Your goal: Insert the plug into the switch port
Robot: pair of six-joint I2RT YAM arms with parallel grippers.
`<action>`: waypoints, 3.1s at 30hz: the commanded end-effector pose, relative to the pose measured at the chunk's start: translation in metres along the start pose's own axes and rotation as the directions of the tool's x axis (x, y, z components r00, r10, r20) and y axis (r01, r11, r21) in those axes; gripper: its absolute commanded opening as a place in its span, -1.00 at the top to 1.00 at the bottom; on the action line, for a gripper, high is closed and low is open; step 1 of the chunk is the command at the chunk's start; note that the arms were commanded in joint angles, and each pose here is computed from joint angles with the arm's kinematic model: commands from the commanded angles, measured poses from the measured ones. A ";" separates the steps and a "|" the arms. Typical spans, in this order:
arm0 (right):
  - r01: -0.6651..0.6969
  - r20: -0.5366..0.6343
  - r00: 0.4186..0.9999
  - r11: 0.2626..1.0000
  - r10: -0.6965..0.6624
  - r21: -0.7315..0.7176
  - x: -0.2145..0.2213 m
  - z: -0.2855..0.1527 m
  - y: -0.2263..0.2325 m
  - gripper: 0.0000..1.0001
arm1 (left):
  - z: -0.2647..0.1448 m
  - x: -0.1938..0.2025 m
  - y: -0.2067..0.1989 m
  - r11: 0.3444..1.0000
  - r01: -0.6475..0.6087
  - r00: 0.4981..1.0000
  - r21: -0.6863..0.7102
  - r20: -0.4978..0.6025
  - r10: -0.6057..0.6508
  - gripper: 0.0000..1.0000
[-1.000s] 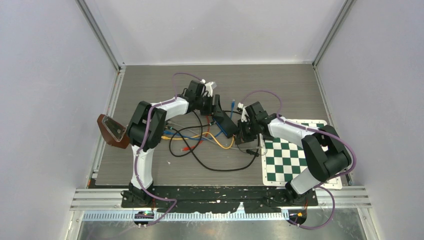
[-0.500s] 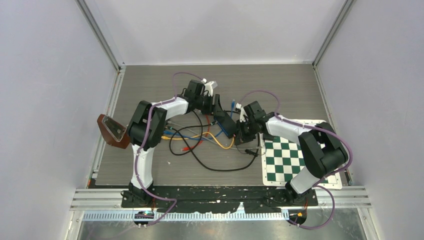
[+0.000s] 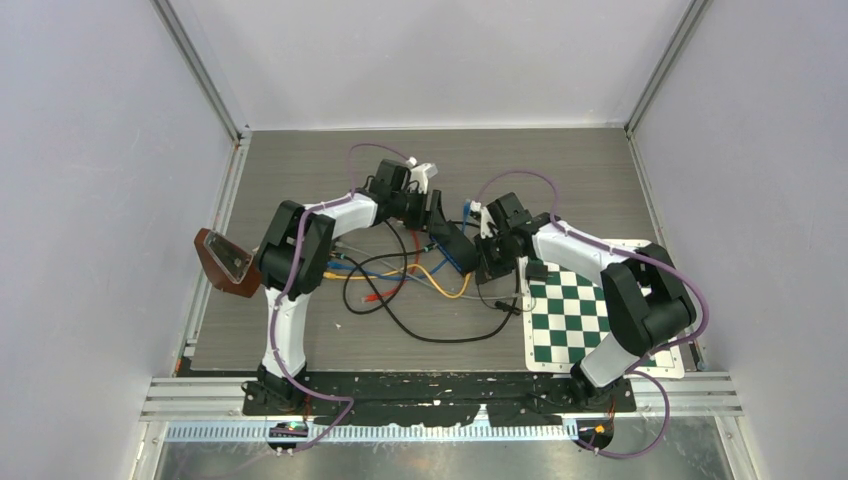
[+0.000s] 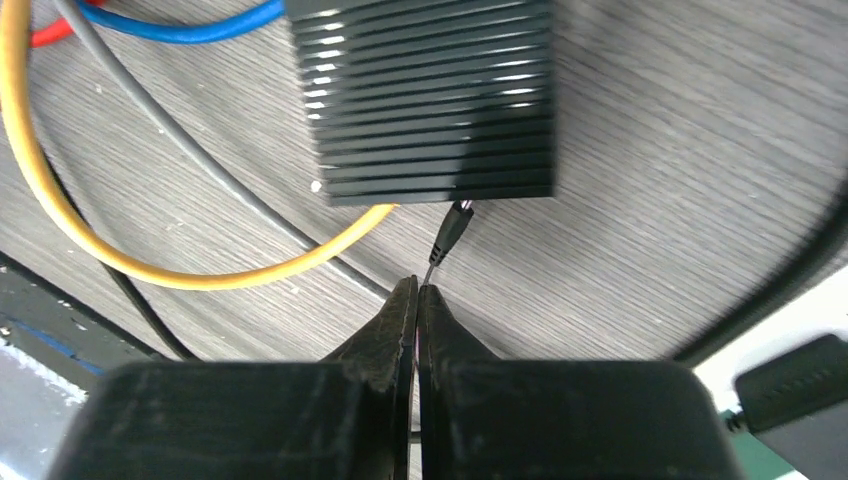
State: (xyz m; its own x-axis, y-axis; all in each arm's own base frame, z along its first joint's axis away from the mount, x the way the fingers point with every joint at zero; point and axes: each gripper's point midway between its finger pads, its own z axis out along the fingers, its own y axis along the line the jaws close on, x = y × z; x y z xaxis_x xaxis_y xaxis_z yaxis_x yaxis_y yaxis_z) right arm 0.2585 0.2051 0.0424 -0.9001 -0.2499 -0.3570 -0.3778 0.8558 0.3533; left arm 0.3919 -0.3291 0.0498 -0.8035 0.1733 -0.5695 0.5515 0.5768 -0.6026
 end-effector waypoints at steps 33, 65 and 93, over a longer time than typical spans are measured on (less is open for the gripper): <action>0.023 0.262 0.965 0.999 -0.009 -0.048 -0.023 0.000 0.014 0.18 | -0.094 -0.034 0.012 0.960 0.170 0.961 -0.223 0.254 -0.112 -0.28; 0.136 0.114 0.985 0.990 -0.131 -0.030 -0.004 -0.011 0.012 0.90 | -0.073 -0.030 0.028 0.965 0.153 0.975 -0.215 0.190 -0.112 -0.26; 0.136 -0.106 0.981 0.968 -0.161 -0.211 -0.020 0.002 0.014 0.90 | -0.021 -0.041 0.021 0.983 0.178 0.975 0.043 0.124 -0.182 -0.17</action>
State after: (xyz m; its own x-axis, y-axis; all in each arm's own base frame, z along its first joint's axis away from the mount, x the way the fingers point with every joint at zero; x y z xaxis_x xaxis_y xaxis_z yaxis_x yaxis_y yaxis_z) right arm 0.2621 0.2181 0.0406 -0.8562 -0.4265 -0.2916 -0.5166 0.7148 0.4714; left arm 0.4202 -0.2938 0.0491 -0.8842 -0.0266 -0.4663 0.3404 0.6468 -0.6825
